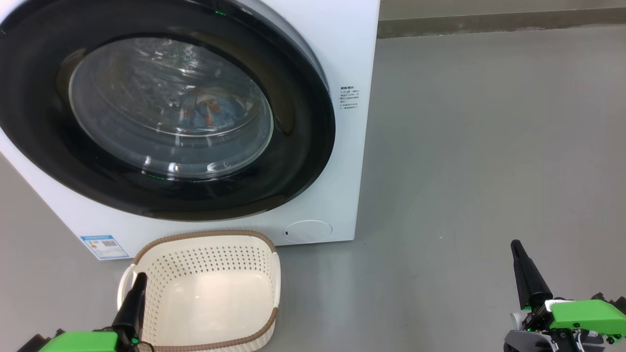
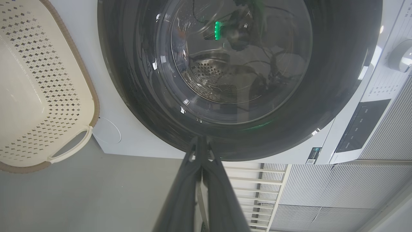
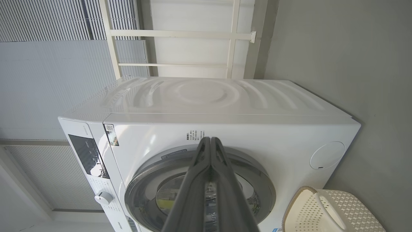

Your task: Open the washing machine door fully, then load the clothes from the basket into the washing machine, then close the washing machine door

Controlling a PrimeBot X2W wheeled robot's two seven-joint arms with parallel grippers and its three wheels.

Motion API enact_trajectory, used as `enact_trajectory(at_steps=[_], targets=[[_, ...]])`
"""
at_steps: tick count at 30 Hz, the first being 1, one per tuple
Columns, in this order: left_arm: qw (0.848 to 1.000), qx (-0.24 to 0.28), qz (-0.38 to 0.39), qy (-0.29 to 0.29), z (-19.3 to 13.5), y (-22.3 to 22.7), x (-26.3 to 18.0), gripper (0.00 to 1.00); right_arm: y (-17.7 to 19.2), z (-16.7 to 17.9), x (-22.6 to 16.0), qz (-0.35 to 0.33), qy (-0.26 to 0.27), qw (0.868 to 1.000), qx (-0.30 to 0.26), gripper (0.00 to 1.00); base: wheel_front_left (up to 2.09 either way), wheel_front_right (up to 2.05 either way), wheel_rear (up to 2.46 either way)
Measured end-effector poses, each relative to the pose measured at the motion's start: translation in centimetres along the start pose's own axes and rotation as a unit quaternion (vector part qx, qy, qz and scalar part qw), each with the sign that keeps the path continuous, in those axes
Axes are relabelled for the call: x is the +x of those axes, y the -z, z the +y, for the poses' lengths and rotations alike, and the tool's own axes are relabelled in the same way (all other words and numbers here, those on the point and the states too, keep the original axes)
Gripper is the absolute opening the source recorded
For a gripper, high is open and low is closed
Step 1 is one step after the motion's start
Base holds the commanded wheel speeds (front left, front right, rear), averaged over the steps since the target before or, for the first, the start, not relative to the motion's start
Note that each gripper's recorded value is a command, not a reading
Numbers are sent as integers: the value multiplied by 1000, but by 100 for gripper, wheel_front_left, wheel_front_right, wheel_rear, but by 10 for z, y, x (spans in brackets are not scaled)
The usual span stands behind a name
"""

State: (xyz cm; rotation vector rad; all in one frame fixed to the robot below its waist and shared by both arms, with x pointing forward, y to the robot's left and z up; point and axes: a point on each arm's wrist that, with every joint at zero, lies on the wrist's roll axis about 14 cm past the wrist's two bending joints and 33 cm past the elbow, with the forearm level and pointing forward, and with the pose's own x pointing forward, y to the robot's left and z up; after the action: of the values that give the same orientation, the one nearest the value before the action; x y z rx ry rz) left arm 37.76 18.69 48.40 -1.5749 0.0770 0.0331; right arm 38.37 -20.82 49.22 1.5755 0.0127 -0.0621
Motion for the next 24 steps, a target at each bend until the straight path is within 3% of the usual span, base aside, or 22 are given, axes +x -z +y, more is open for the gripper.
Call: enact_trajectory(at_steps=[24], targets=[[1000, 0, 0, 0, 0, 0, 0, 0, 0, 0, 0, 0, 0, 1000, 0, 0, 0, 0, 0]])
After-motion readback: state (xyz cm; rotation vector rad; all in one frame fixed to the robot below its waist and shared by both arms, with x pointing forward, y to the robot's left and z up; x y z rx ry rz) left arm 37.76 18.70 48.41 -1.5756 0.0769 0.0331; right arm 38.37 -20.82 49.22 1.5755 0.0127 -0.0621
